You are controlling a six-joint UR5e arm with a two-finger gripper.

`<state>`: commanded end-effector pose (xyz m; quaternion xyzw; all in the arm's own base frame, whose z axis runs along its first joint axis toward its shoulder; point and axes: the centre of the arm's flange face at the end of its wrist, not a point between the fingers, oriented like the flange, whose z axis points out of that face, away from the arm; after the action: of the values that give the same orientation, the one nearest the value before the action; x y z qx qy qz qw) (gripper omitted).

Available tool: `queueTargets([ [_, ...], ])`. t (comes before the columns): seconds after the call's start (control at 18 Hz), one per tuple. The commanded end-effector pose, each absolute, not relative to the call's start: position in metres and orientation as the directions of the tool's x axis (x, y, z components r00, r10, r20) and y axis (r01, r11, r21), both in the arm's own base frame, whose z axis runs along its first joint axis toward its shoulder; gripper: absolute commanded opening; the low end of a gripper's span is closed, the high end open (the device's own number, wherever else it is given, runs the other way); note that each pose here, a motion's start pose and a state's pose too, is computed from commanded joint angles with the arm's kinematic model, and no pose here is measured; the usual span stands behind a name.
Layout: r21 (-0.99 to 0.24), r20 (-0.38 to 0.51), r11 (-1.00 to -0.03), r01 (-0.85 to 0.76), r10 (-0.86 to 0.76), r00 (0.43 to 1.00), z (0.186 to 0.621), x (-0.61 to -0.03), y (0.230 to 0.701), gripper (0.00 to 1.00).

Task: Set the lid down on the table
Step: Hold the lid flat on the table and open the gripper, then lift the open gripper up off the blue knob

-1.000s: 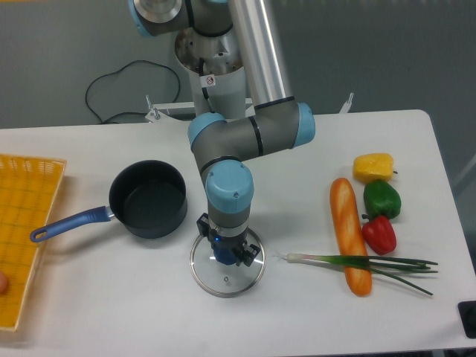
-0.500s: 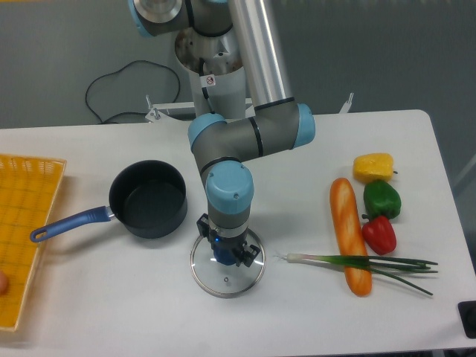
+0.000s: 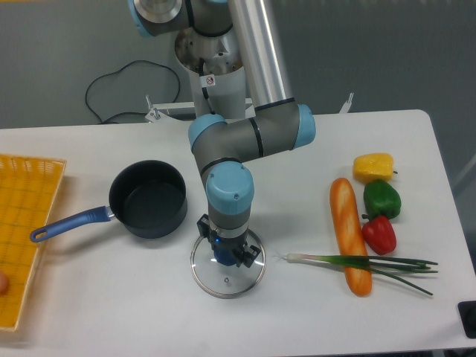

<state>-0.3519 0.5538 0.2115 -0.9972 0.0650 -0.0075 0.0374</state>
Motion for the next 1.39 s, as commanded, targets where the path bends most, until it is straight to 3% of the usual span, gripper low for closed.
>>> queueTargets([
  [0.28,-0.076,0.009,-0.988,-0.131,-0.132,0.991,0.212,-0.352,0.554,0.99],
  [0.78,-0.091,-0.015,-0.986,-0.137,-0.136,0.991,0.235,-0.347,0.548,1.00],
  [1.11,-0.049,-0.092,-0.988,-0.148,-0.143,0.985,0.264,-0.340,0.536,1.00],
  [1.39,-0.031,-0.130,-0.966,-0.256,-0.250,0.960,0.280,-0.349,0.530,1.00],
])
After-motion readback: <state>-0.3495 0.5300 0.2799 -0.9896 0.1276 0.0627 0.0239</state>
